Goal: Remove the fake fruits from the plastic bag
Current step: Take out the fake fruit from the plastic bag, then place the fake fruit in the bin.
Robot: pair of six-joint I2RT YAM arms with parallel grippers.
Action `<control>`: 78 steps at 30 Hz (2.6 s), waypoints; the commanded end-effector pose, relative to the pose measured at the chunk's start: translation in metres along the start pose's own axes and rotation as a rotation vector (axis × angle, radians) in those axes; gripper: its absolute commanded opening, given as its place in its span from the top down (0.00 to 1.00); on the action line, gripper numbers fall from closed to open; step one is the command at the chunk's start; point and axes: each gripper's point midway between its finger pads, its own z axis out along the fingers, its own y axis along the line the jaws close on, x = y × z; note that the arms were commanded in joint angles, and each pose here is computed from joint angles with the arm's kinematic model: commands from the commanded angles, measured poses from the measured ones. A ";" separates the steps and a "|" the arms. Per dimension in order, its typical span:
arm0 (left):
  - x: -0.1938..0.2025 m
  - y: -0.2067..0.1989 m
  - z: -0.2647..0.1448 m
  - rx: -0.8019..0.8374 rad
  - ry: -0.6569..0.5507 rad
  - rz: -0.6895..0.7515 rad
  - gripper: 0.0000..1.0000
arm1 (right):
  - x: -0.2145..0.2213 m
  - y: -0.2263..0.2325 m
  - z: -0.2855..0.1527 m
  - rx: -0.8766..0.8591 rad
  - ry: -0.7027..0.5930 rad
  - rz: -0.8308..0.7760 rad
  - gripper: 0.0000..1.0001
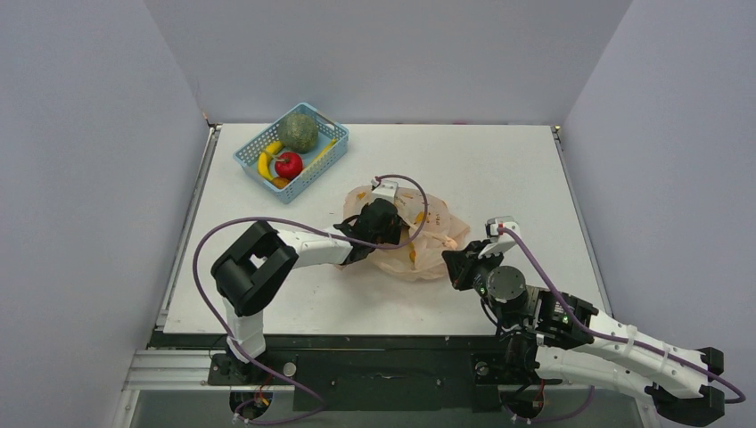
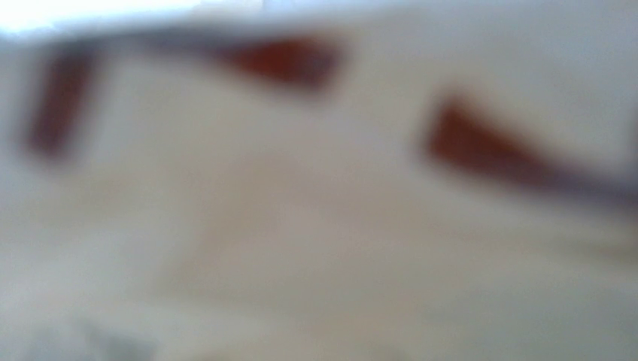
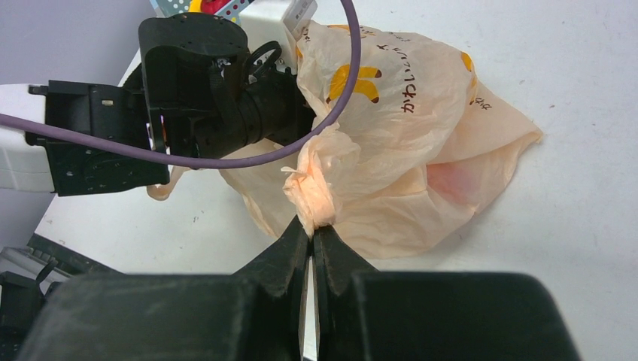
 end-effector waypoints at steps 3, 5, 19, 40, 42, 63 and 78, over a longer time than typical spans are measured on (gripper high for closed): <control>-0.046 -0.029 -0.044 0.200 -0.026 -0.063 0.69 | 0.006 -0.006 0.007 0.049 -0.010 -0.008 1.00; -0.055 -0.035 -0.061 0.265 -0.029 -0.102 0.74 | 0.007 -0.007 0.008 0.055 -0.013 -0.008 1.00; -0.039 -0.043 -0.158 0.558 0.143 -0.225 0.85 | -0.020 -0.020 0.000 0.102 -0.121 0.044 1.00; -0.074 -0.036 -0.320 0.934 0.056 -0.184 0.89 | -0.027 -0.026 0.001 0.143 -0.150 0.005 1.00; -0.089 -0.022 -0.325 0.899 0.010 -0.200 0.90 | -0.027 -0.024 0.001 0.133 -0.141 0.001 1.00; -0.200 0.228 -0.171 -0.041 -0.436 -0.596 0.88 | -0.029 -0.034 -0.007 0.137 -0.168 0.021 1.00; -0.203 0.252 0.044 -0.071 -0.299 -0.522 0.86 | -0.039 -0.044 -0.018 0.166 -0.176 0.041 1.00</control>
